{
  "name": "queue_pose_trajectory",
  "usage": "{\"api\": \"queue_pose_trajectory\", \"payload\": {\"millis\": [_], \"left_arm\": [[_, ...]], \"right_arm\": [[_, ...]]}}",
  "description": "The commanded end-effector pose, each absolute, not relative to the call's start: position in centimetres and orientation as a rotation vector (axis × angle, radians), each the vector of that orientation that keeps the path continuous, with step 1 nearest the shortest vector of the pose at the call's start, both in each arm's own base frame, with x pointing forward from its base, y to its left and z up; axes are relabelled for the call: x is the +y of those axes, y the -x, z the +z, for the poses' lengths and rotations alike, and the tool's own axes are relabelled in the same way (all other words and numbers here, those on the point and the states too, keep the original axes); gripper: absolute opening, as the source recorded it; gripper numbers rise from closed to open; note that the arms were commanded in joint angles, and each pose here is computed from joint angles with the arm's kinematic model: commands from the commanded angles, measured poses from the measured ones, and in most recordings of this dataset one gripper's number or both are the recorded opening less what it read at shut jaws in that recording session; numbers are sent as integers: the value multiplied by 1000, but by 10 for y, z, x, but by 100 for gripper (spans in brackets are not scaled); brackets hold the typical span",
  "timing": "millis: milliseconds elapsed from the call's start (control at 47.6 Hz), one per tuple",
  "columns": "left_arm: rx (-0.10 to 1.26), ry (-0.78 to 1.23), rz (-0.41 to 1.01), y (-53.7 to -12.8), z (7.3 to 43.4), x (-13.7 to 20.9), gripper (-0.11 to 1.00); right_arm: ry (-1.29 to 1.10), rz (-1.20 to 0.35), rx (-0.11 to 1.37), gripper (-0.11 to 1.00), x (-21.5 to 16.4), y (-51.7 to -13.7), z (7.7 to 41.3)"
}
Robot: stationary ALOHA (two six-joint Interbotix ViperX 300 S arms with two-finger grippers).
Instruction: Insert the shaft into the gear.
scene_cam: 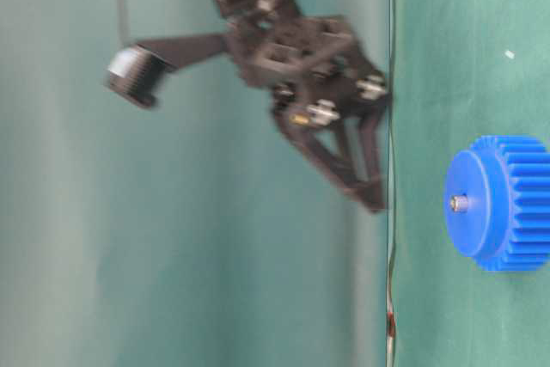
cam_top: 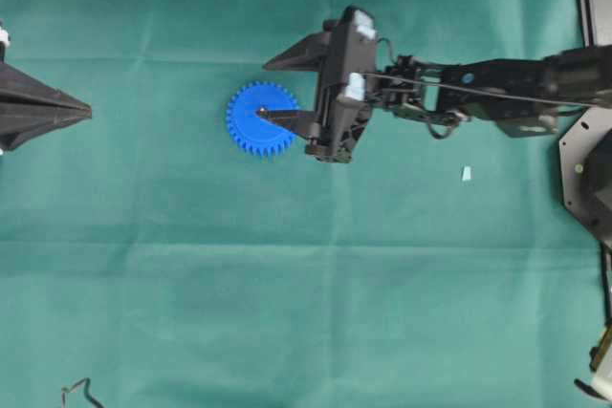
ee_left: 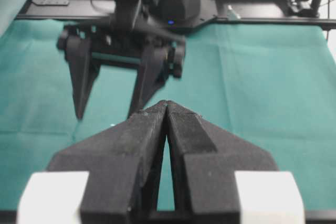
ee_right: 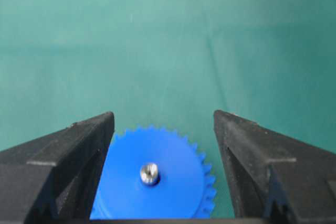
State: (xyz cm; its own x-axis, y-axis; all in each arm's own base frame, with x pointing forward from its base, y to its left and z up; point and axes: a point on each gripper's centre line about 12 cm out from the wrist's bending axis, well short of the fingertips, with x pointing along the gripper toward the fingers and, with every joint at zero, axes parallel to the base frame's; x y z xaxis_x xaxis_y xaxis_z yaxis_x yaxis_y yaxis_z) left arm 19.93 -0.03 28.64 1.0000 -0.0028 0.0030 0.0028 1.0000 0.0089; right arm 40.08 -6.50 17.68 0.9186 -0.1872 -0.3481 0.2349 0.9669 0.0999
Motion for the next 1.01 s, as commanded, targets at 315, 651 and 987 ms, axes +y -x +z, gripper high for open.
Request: {"api": "queue_pose_trajectory", "payload": {"millis": [315, 651, 987], "left_arm": [[-32, -10, 0, -202, 298, 0, 0], [-31, -9, 0, -201, 297, 0, 0], [-32, -10, 0, -201, 297, 0, 0]], "right_arm": [[-109, -193, 173, 77, -56, -351, 271], [-103, -184, 87, 77, -46, -283, 296], [-114, -161, 118, 76, -35, -231, 304]]}}
